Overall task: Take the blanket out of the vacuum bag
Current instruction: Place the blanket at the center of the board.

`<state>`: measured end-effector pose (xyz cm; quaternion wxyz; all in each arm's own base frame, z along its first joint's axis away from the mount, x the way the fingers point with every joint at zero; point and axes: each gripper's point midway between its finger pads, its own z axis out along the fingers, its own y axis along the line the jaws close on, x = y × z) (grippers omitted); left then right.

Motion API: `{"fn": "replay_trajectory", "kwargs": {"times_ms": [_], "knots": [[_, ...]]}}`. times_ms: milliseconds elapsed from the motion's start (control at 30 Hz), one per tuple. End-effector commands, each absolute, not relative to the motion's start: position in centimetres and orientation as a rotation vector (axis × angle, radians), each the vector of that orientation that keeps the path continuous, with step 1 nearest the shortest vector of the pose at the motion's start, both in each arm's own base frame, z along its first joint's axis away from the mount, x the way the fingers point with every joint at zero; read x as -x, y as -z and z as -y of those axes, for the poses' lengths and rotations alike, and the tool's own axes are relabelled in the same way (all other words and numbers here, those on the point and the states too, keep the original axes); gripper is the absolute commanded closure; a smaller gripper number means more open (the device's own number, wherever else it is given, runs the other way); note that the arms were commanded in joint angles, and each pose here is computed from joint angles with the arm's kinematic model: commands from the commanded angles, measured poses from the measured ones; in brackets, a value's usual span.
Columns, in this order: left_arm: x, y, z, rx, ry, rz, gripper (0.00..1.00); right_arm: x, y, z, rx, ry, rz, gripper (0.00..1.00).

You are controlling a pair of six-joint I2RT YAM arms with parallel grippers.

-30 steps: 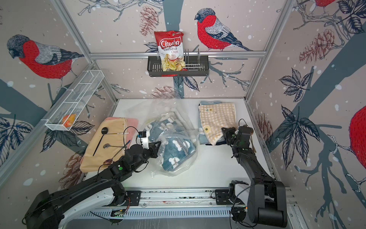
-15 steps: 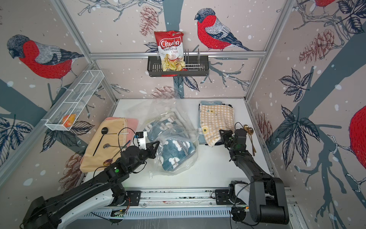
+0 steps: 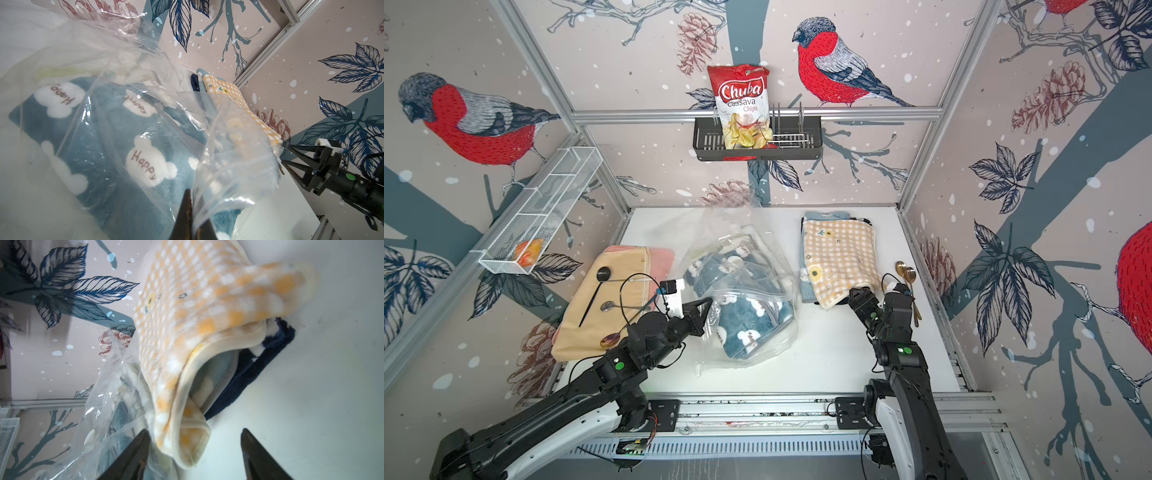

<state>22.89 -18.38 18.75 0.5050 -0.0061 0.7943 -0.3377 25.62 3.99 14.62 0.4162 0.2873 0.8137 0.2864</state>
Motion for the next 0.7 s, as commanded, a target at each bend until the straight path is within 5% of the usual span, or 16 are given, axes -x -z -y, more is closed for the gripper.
{"fn": "replay_trajectory", "kwargs": {"times_ms": [0,100,333,567,667], "knots": [[-22.9,-18.1,18.0,0.03,0.8,-1.929,1.0,-24.4,-16.6,-3.9,-0.631,-0.565,-2.075,0.64],[-22.8,-17.9,18.2,0.033,0.817,-1.936,1.0,-25.7,-19.1,-7.0,-0.469,-0.52,-2.123,0.82],[-23.0,-17.8,18.4,0.044,0.826,-1.942,1.0,-31.1,-17.4,-12.2,-0.139,-0.091,-2.305,0.87],[-22.8,-17.9,18.3,0.032,0.813,-1.959,1.0,-34.2,-11.5,-14.3,0.014,0.042,-2.444,0.48],[-22.7,-18.0,18.2,0.035,0.815,-1.959,1.0,-34.7,-9.8,-14.5,0.042,0.073,-2.469,0.44]]}}
